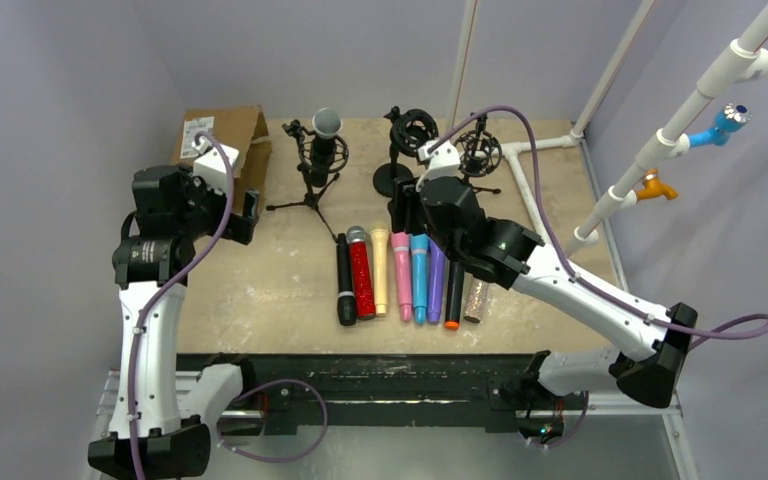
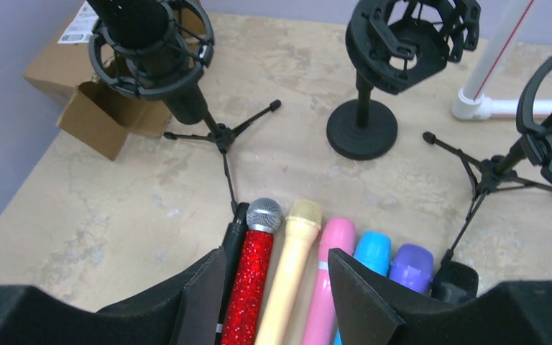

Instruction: Attach the microphones to the stand

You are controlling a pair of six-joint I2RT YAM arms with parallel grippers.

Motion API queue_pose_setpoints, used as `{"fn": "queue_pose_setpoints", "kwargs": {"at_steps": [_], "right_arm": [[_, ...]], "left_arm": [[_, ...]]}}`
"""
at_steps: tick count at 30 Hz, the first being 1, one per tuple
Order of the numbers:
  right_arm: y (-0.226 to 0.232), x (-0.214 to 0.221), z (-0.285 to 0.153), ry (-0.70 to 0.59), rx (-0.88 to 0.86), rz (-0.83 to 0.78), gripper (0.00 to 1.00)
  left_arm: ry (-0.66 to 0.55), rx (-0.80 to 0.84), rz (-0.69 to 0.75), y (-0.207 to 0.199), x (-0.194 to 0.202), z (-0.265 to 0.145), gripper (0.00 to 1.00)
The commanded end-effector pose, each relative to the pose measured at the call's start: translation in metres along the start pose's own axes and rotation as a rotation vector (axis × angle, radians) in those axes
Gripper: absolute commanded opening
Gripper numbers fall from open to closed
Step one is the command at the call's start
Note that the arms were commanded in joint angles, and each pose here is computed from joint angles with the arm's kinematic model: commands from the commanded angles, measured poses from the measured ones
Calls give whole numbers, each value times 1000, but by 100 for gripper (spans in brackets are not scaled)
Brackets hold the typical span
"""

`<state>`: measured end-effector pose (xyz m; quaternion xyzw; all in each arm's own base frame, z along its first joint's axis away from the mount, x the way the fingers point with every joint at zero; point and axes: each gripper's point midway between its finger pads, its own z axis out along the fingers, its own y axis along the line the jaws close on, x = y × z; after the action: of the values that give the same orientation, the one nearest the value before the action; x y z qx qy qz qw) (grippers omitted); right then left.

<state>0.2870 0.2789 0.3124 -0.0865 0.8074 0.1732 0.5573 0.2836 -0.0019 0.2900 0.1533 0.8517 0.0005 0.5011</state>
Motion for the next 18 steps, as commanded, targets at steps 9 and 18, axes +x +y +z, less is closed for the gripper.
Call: {"fn": "queue_pose_setpoints", "kwargs": {"at_steps": [9,18], "right_arm": [[-41,122,2,296,118,54,55],[-40,195,25,414,102,89,47]], "left_arm": [[91,394,-75,-71,32,-1,100],[100,414,-47,-75,40,-3,100]]}}
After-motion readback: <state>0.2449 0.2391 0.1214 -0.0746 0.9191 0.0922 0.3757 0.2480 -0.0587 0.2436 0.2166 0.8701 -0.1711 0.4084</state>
